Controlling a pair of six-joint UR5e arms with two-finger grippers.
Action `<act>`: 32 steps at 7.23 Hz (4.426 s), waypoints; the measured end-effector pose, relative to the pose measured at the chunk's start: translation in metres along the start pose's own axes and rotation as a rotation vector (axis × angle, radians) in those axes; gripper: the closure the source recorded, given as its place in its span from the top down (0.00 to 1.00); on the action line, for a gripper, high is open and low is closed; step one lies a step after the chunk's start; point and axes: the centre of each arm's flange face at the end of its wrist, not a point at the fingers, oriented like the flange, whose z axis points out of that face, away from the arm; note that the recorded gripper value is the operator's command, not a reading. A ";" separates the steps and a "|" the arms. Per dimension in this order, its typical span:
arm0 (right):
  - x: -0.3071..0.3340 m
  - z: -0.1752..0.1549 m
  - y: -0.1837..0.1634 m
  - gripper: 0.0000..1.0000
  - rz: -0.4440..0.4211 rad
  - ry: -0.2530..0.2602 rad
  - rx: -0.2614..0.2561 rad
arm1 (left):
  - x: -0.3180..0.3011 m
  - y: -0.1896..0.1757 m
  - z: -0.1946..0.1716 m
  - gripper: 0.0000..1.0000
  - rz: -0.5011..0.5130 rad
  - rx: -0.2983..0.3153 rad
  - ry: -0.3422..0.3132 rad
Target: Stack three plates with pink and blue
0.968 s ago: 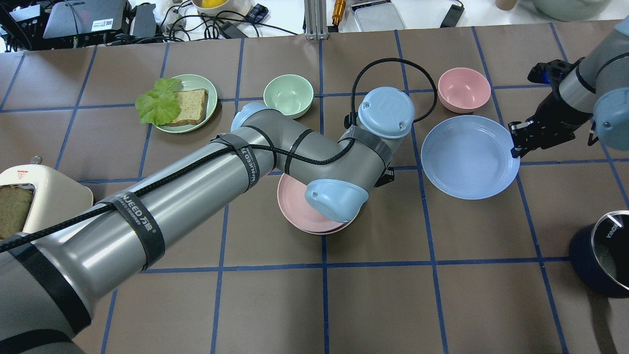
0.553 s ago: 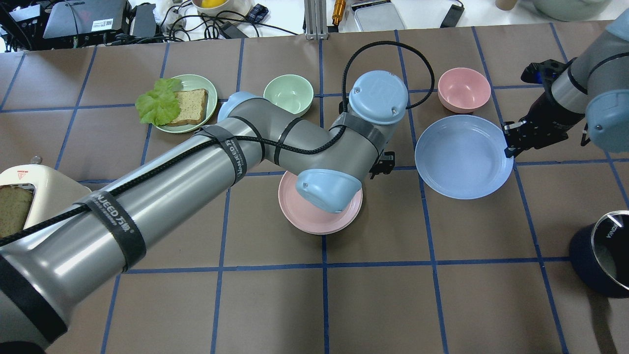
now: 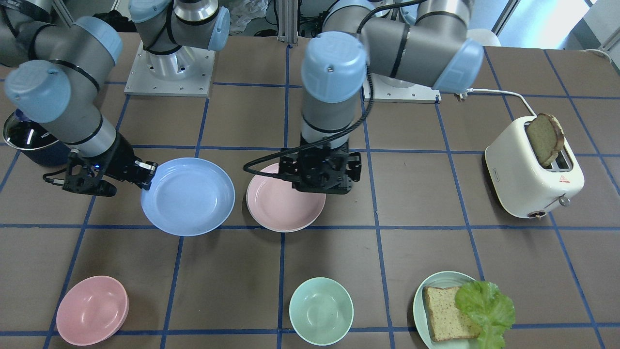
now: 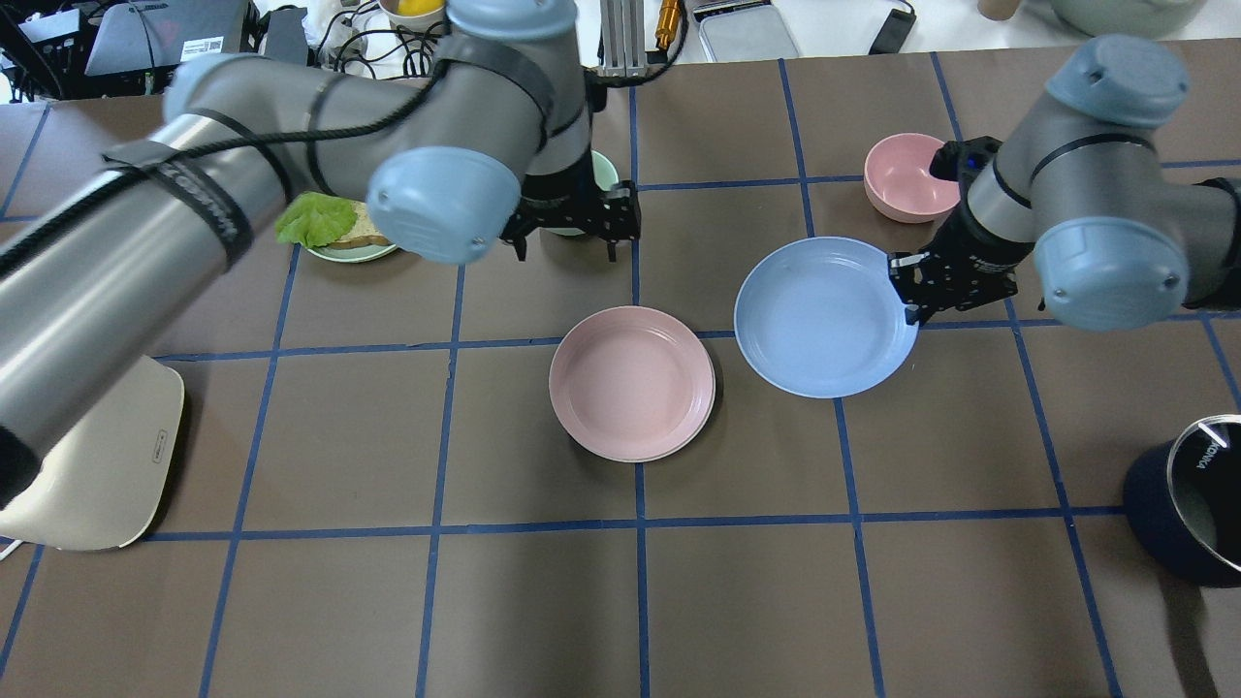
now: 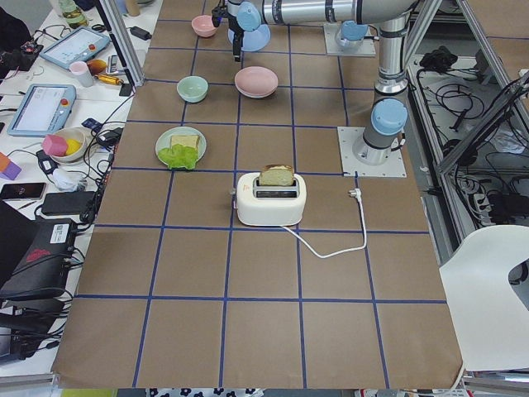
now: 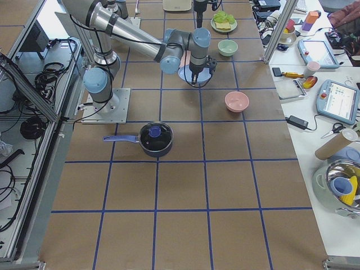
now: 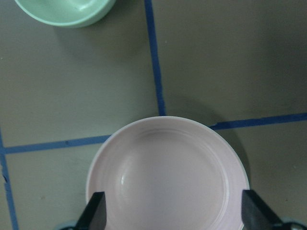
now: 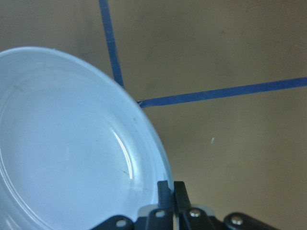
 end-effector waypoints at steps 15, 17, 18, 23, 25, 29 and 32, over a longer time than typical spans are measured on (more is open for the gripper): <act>-0.146 0.066 0.070 0.79 0.064 -0.156 0.032 | -0.120 0.054 -0.096 1.00 -0.073 -0.045 -0.073; -0.142 0.066 0.065 0.95 0.061 -0.149 0.036 | -0.120 0.054 -0.097 1.00 -0.075 -0.043 -0.073; -0.137 0.058 0.054 0.95 0.039 -0.140 0.051 | -0.121 0.055 -0.098 1.00 -0.074 -0.041 -0.073; -0.078 -0.096 -0.031 1.00 -0.017 0.058 0.007 | -0.120 0.053 -0.097 1.00 -0.078 -0.044 -0.052; -0.080 -0.154 0.002 1.00 -0.081 0.096 0.051 | -0.117 0.051 -0.094 1.00 -0.078 -0.051 -0.014; -0.076 -0.184 0.029 1.00 -0.230 0.135 0.102 | -0.117 0.047 -0.096 1.00 -0.067 -0.018 -0.004; -0.076 -0.190 0.031 1.00 -0.228 0.135 0.124 | -0.117 0.048 -0.097 1.00 -0.074 -0.004 -0.003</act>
